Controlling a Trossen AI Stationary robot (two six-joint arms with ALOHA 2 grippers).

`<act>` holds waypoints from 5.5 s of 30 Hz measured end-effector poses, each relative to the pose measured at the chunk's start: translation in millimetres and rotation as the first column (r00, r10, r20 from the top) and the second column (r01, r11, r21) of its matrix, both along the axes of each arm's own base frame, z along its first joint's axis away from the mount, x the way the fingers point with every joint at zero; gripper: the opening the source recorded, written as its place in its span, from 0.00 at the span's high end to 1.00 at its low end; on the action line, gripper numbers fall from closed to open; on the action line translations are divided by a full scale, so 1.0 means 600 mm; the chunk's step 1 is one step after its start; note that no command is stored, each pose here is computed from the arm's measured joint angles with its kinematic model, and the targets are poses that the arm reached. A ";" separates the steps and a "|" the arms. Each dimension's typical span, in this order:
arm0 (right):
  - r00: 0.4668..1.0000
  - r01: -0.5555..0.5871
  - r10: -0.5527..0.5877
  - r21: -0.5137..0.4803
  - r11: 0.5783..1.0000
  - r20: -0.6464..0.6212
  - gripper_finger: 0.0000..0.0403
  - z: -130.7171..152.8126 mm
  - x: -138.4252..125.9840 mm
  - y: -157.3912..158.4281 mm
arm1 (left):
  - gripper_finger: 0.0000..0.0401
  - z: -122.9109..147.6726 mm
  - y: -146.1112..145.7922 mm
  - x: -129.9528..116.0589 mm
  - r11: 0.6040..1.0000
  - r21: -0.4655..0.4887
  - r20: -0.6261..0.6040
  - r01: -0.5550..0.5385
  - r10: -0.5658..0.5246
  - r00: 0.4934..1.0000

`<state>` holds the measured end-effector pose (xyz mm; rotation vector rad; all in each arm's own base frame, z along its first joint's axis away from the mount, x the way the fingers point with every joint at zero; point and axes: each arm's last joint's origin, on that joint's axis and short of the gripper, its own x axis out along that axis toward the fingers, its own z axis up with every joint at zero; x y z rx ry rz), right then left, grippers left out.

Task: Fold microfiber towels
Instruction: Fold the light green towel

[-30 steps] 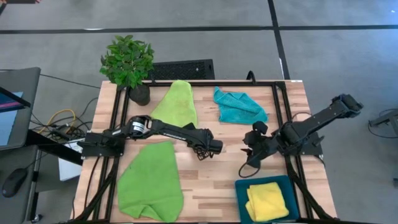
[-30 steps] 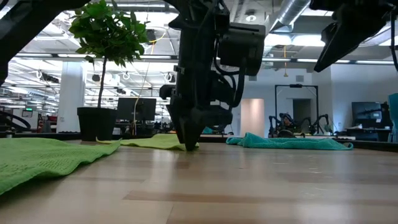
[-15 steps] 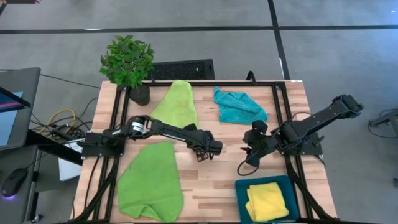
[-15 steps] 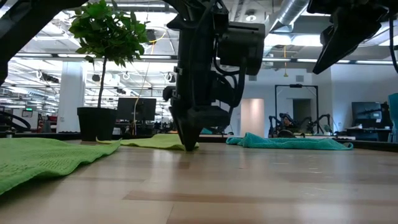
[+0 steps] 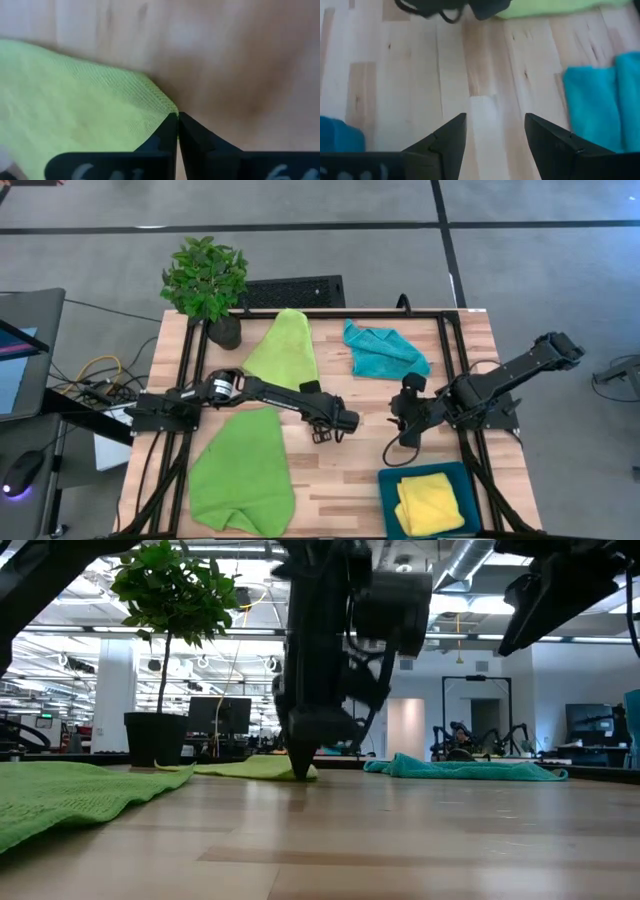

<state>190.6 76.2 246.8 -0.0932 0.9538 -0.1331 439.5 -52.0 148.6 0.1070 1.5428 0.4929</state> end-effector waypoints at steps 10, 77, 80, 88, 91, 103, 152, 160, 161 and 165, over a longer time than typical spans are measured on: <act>0.962 -0.266 0.272 -0.191 0.945 0.003 0.44 -0.027 0.056 0.021 | 1.00 0.120 -0.036 -0.007 0.997 0.014 -0.049 0.075 -0.074 0.996; 0.816 0.260 -0.147 -0.128 0.957 0.559 0.44 -0.085 0.239 -0.059 | 1.00 0.363 0.008 -0.069 0.985 0.139 0.359 0.105 -0.149 0.922; 0.785 0.340 -0.195 -0.147 0.929 0.587 0.44 -0.080 0.238 -0.060 | 1.00 0.364 0.007 -0.067 0.984 0.140 0.367 0.110 -0.155 0.917; 0.749 0.428 -0.272 -0.128 0.895 0.604 0.44 -0.080 0.238 -0.074 | 1.00 0.364 0.006 -0.066 0.983 0.140 0.371 0.117 -0.162 0.915; 0.747 0.456 -0.294 -0.137 0.880 0.596 0.44 -0.083 0.236 -0.079 | 1.00 0.369 0.006 -0.068 0.983 0.140 0.385 0.115 -0.161 0.909; 0.747 0.515 -0.330 -0.188 0.837 0.577 0.44 -0.088 0.231 -0.083 | 1.00 0.406 0.010 -0.092 0.982 0.172 0.456 0.082 -0.152 0.877; 0.905 0.402 -0.258 -0.482 0.779 0.337 0.44 -0.126 0.190 -0.035 | 1.00 0.502 0.016 -0.159 0.971 0.238 0.661 -0.028 -0.141 0.737; 0.921 0.380 -0.252 -0.541 0.750 0.298 0.44 -0.131 0.179 -0.027 | 1.00 0.502 0.016 -0.158 0.971 0.238 0.660 -0.027 -0.141 0.738; 0.917 0.389 -0.261 -0.536 0.750 0.301 0.44 -0.132 0.178 -0.027 | 1.00 0.502 0.016 -0.158 0.971 0.238 0.660 -0.027 -0.141 0.738; 0.909 0.411 -0.290 -0.533 0.740 0.299 0.44 -0.136 0.173 -0.030 | 1.00 0.501 0.015 -0.158 0.972 0.232 0.660 -0.023 -0.140 0.738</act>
